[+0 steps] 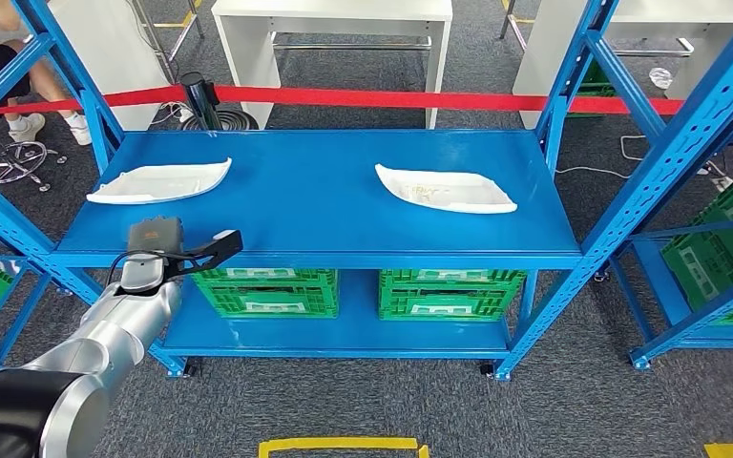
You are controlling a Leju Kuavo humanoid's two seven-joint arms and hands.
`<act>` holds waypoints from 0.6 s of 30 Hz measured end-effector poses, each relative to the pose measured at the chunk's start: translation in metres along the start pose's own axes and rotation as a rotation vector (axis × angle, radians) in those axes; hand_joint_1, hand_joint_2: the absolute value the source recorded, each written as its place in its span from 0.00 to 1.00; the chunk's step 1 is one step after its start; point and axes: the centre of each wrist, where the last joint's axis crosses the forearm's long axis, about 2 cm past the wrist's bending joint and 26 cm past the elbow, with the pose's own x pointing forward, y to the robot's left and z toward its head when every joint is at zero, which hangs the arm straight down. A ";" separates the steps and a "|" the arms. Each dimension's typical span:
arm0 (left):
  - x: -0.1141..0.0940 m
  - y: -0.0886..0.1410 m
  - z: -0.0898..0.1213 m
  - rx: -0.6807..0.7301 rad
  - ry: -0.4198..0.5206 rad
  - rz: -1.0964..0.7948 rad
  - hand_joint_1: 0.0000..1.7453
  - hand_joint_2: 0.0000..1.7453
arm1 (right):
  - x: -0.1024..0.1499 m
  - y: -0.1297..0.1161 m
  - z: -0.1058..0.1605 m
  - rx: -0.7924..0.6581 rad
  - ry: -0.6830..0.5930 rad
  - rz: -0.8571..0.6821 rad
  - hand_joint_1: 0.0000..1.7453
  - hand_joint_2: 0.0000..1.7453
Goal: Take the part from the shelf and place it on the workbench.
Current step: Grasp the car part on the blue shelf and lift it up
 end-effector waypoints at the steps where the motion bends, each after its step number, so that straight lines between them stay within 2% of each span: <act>1: 0.001 0.000 0.000 0.004 -0.015 0.015 0.00 0.75 | 0.000 0.000 0.000 0.000 0.000 0.000 0.00 1.00; 4: 0.004 0.004 -0.002 -0.016 -0.105 0.129 0.00 0.00 | 0.000 0.000 0.000 0.002 0.000 -0.001 0.00 1.00; 8: 0.018 0.031 -0.013 0.045 -0.227 0.215 0.00 0.00 | 0.000 0.000 0.000 0.000 0.000 -0.005 0.00 1.00; 14: 0.040 0.092 -0.033 0.172 -0.302 0.222 0.00 0.00 | 0.000 0.000 0.000 -0.004 -0.002 -0.012 0.00 1.00; 18: 0.046 0.107 -0.036 0.203 -0.324 0.228 0.00 0.00 | 0.000 0.000 0.000 -0.004 -0.003 -0.012 0.00 1.00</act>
